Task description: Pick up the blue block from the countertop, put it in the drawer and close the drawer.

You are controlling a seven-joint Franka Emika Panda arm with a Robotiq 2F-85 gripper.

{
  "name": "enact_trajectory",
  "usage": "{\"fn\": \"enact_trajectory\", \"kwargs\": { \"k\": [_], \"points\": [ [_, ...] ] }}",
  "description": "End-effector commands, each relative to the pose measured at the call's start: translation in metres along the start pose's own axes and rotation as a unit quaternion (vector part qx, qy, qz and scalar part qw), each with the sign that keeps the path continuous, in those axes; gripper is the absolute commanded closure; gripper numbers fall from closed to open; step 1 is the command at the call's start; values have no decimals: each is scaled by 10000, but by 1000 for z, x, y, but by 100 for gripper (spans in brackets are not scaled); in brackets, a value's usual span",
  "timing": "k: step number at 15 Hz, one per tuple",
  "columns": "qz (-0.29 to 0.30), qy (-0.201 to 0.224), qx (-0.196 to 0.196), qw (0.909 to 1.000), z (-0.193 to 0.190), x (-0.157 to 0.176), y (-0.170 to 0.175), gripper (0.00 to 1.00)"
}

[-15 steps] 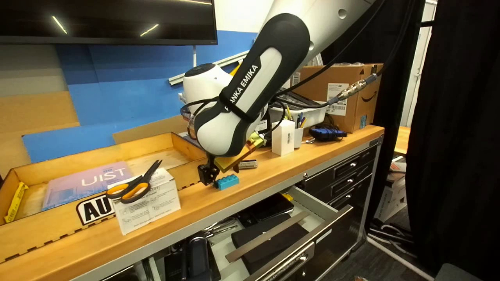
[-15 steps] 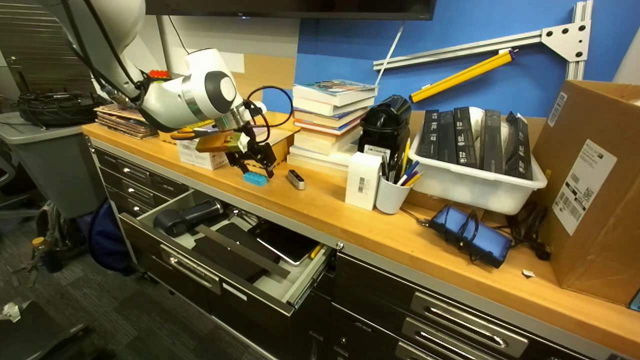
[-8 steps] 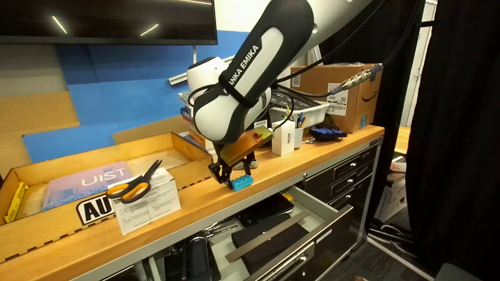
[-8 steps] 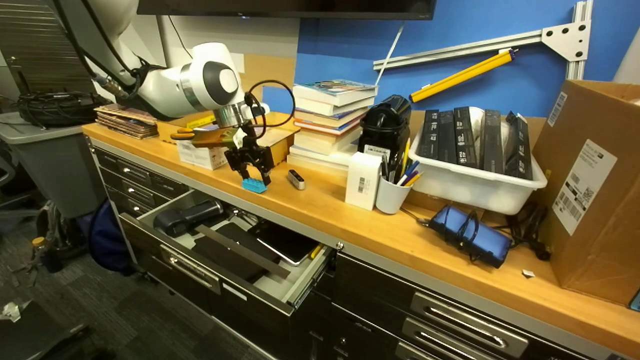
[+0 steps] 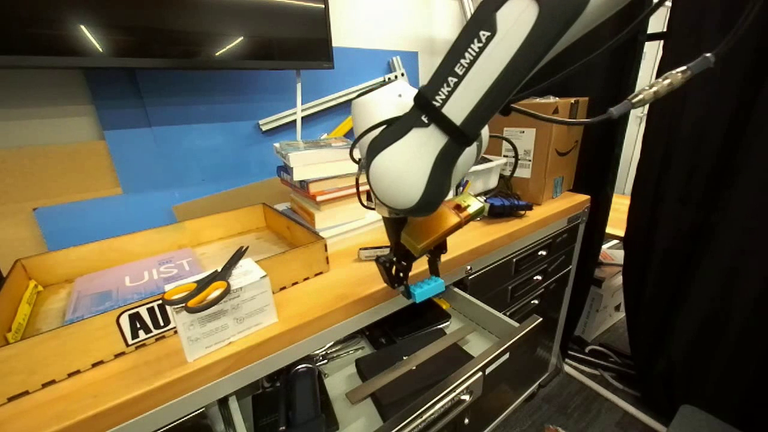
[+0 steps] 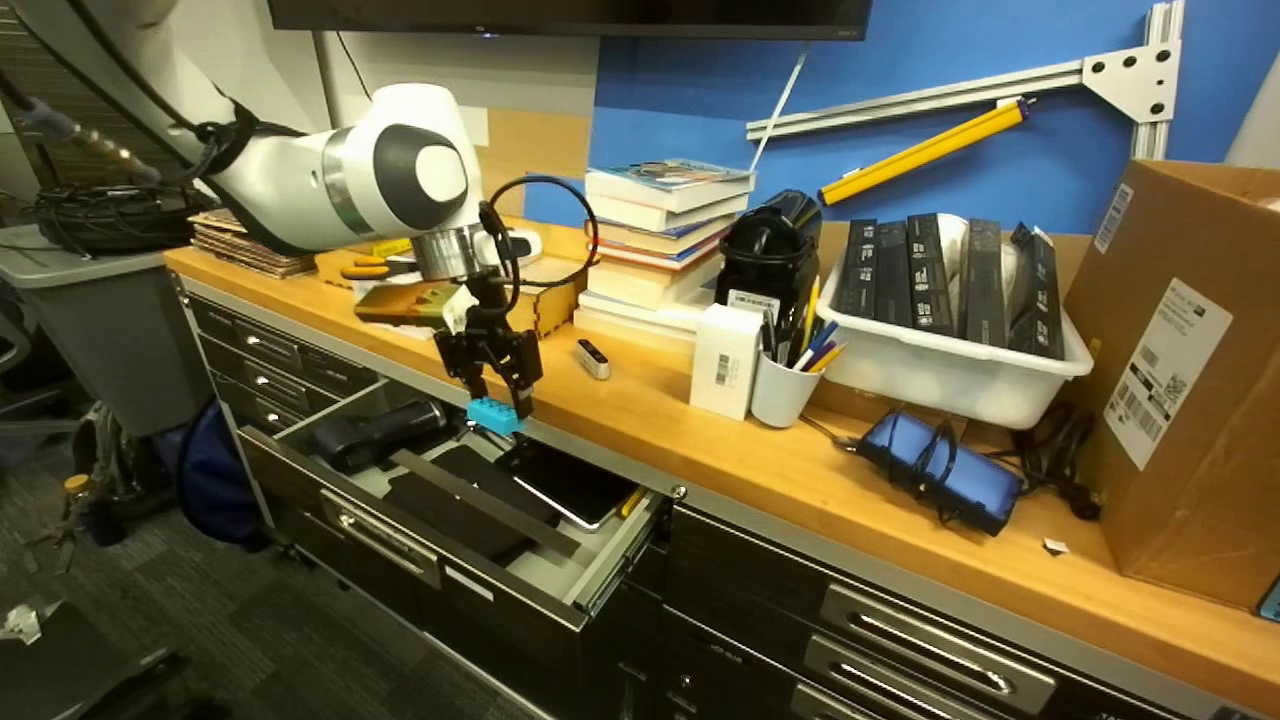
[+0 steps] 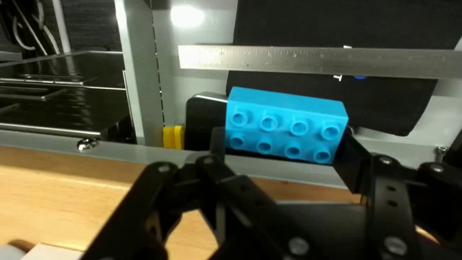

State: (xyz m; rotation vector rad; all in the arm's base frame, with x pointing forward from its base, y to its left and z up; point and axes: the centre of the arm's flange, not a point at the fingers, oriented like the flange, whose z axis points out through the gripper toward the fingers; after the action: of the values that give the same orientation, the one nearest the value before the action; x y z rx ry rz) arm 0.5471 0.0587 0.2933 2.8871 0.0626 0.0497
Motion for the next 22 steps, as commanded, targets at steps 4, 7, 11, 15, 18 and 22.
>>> {"fn": "enact_trajectory", "kwargs": {
  "k": [4, 7, 11, 15, 18, 22],
  "points": [
    [28, 446, 339, 9984, 45, -66, -15, 53],
    [31, 482, 321, 9983, 65, -78, -24, 53],
    [97, 458, 261, 9986, 66, -81, -24, 0],
    [208, 415, 243, 9986, 42, -90, 5, 0],
    [403, 35, 121, 9991, 39, -112, 31, 0],
    [531, -596, 126, 9967, 60, -155, 49, 0]
  ]
}}
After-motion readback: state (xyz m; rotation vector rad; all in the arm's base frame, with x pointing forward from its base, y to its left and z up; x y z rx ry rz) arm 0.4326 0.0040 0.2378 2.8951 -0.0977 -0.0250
